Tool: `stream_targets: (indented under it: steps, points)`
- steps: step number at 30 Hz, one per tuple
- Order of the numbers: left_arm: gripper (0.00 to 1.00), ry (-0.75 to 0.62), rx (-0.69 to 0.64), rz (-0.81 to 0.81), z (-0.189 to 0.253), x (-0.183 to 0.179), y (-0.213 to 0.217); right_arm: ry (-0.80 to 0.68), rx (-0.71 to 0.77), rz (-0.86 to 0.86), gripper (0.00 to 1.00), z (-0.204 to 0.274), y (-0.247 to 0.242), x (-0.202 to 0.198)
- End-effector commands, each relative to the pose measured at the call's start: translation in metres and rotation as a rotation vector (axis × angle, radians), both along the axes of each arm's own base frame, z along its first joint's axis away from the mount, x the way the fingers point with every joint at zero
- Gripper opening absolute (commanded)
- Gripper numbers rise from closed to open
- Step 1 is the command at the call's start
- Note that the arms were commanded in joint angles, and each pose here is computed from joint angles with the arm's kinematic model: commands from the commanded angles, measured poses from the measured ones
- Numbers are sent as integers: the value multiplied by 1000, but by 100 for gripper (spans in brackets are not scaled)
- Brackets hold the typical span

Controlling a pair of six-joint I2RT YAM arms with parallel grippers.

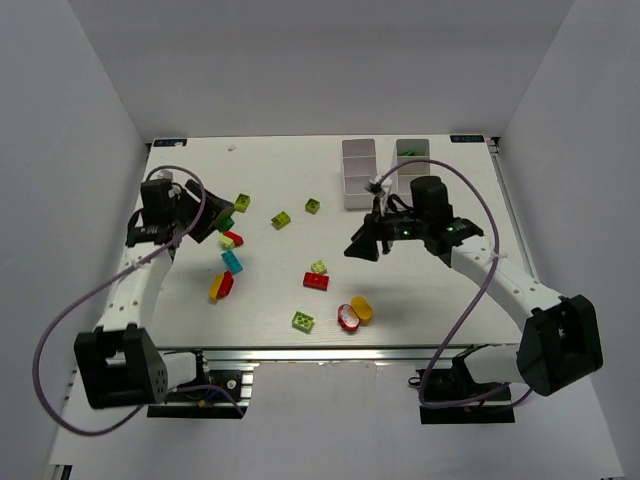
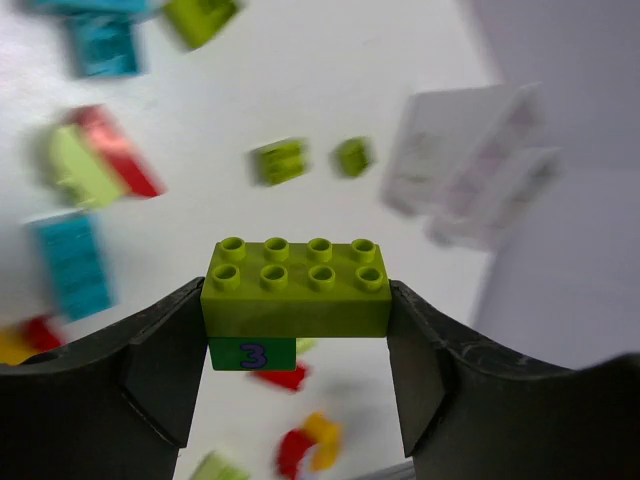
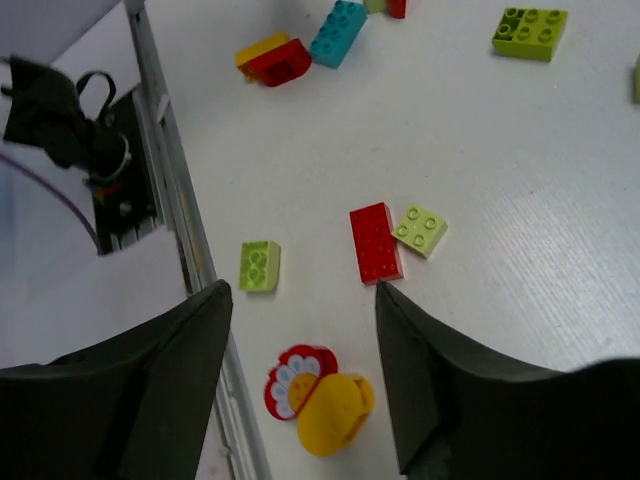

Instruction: Sort the legos into containers by color

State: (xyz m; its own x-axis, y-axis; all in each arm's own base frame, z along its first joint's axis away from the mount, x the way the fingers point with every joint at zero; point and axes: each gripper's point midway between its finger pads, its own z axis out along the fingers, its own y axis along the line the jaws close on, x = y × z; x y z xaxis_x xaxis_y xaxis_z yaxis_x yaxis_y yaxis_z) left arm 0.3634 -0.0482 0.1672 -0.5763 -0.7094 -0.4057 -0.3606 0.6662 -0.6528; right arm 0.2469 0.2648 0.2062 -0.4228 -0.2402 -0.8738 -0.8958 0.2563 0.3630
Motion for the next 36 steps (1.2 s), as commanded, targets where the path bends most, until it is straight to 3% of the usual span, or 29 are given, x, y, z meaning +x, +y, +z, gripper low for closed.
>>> stream_targets:
  steps: [1, 2, 7, 12, 29, 36]
  points:
    - [21, -211, -353, 21, 67, -3, -48, 77, 57, -251, 67, 37, 32, 35]
    - [21, -206, -429, 53, 74, -3, -54, 64, 54, -291, 69, 43, 37, 42]
    - [19, -214, -568, 28, 89, -12, -111, -106, 117, -346, 80, 76, 78, 60]
    - [19, -204, -651, 7, 95, -14, -147, -160, 136, -337, 82, 82, 109, 65]
    - [19, -185, -688, -18, 91, -13, -166, -166, 120, -326, 82, 72, 136, 73]
    - [19, -184, -705, -12, 87, -17, -164, -145, 95, -351, 72, 62, 141, 82]
